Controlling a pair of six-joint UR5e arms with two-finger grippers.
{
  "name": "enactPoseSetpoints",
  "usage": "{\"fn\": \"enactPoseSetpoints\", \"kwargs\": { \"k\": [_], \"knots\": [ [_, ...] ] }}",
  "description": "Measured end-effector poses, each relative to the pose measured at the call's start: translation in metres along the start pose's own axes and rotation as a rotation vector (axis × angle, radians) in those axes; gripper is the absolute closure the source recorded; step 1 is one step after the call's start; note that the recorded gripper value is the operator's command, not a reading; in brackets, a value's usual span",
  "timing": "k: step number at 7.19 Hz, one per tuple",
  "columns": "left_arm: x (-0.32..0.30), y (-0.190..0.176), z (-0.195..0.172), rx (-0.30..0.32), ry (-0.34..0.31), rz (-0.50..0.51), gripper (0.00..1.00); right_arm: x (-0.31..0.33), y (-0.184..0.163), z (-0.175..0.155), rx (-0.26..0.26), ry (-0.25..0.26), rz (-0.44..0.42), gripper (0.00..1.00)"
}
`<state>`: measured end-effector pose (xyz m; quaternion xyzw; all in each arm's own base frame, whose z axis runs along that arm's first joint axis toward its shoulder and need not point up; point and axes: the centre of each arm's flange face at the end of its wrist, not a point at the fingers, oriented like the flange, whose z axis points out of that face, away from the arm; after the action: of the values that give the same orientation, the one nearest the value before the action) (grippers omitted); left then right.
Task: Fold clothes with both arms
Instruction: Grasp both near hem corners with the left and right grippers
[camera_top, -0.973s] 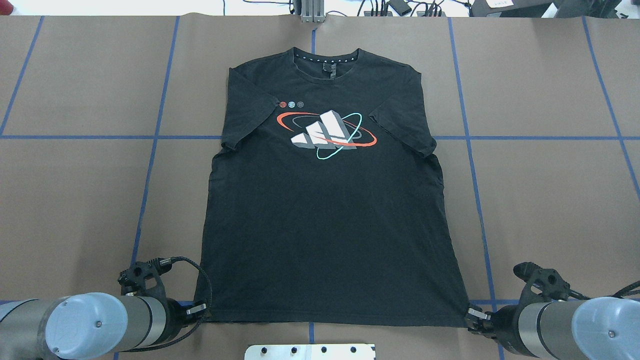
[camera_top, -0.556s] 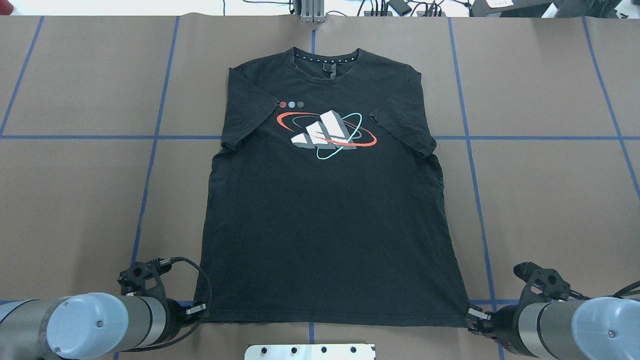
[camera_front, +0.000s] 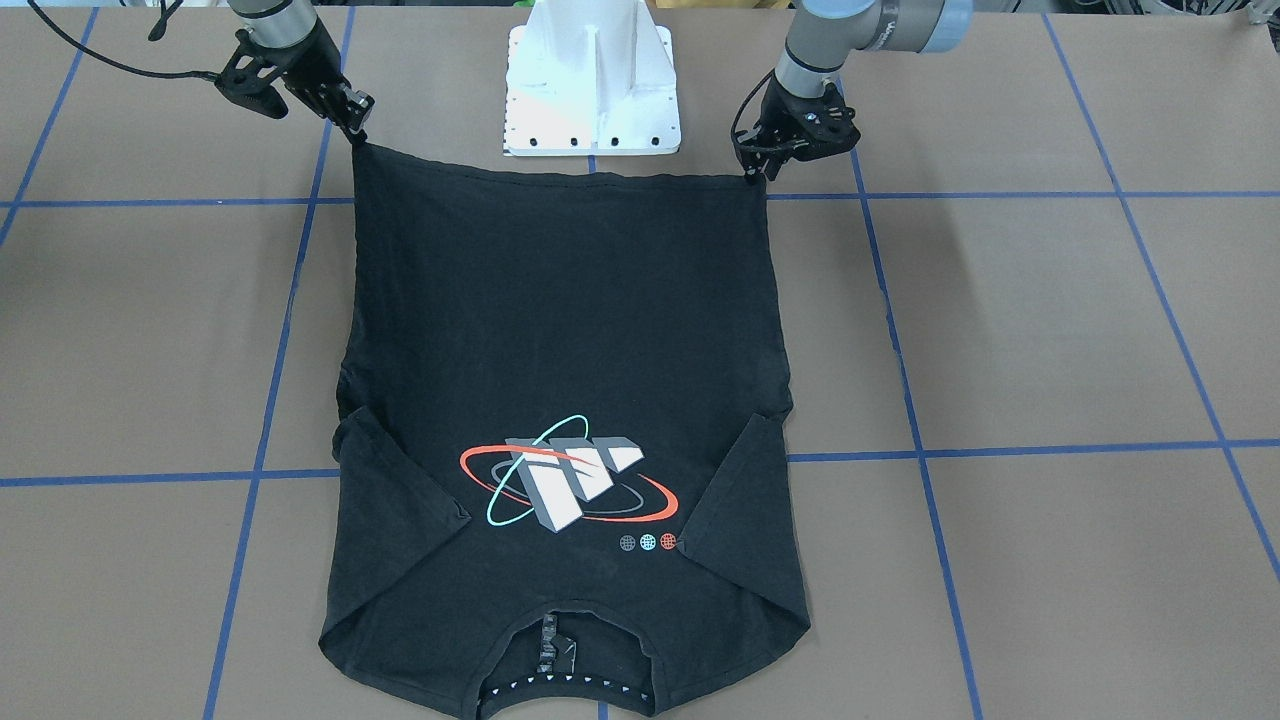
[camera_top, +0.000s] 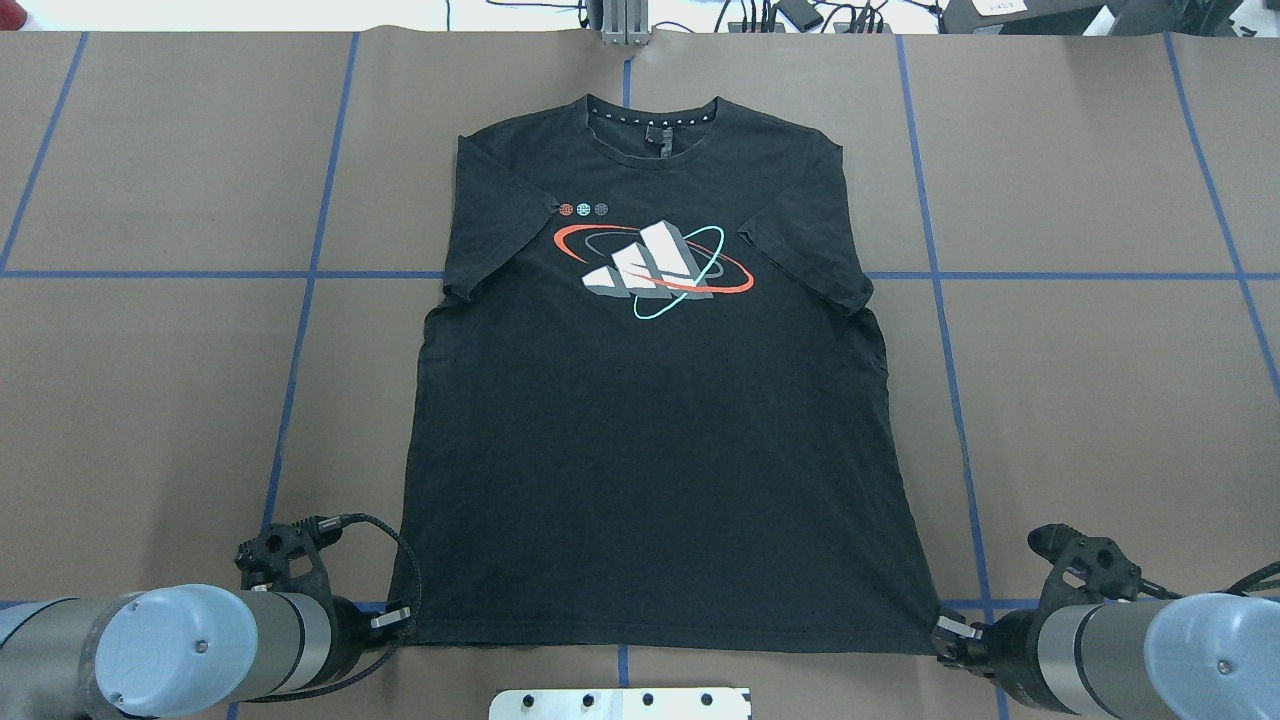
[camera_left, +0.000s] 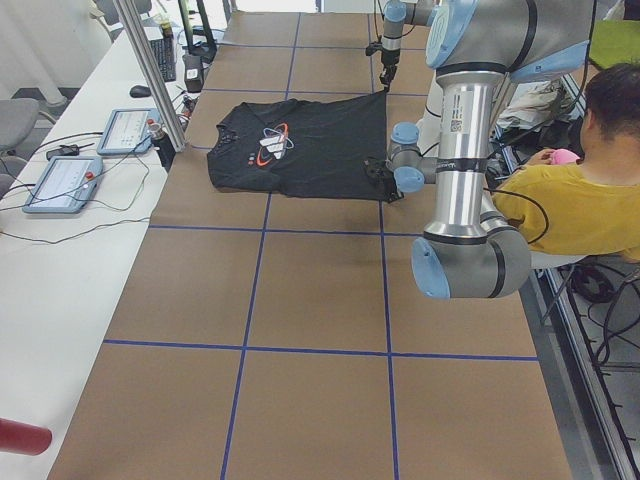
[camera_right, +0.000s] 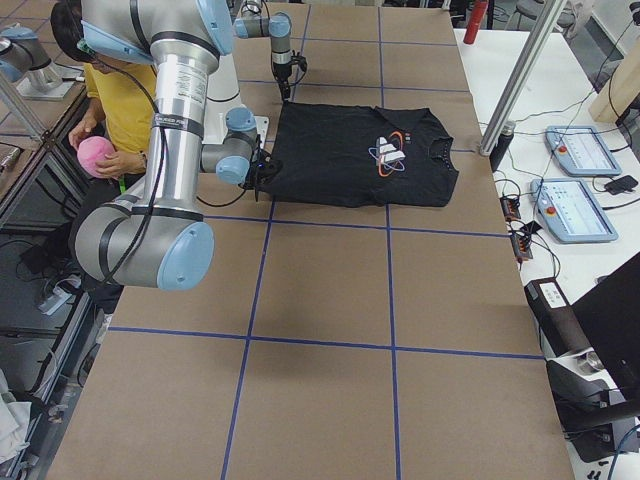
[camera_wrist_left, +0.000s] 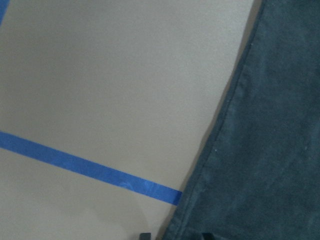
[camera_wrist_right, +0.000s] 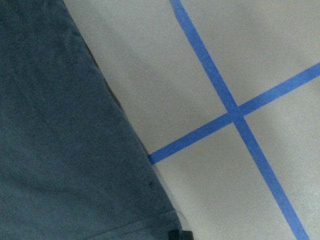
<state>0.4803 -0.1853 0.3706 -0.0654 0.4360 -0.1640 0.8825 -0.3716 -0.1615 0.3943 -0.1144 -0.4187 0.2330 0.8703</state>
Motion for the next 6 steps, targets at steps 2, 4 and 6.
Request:
{"fn": "enactPoseSetpoints", "kwargs": {
  "k": [2,4,6],
  "knots": [
    [0.000,0.000,0.000,0.001,0.000,0.000,1.00,0.000,0.000,0.000,0.000,0.000,0.000,1.00],
    [0.002,-0.002,-0.004,0.002,0.007,-0.002,1.00,0.000,0.000,-0.001,0.000,-0.001,0.001,1.00],
    [0.005,-0.003,-0.023,-0.001,0.035,-0.004,1.00,-0.001,0.000,-0.002,-0.002,-0.002,0.001,1.00]
  ]
}}
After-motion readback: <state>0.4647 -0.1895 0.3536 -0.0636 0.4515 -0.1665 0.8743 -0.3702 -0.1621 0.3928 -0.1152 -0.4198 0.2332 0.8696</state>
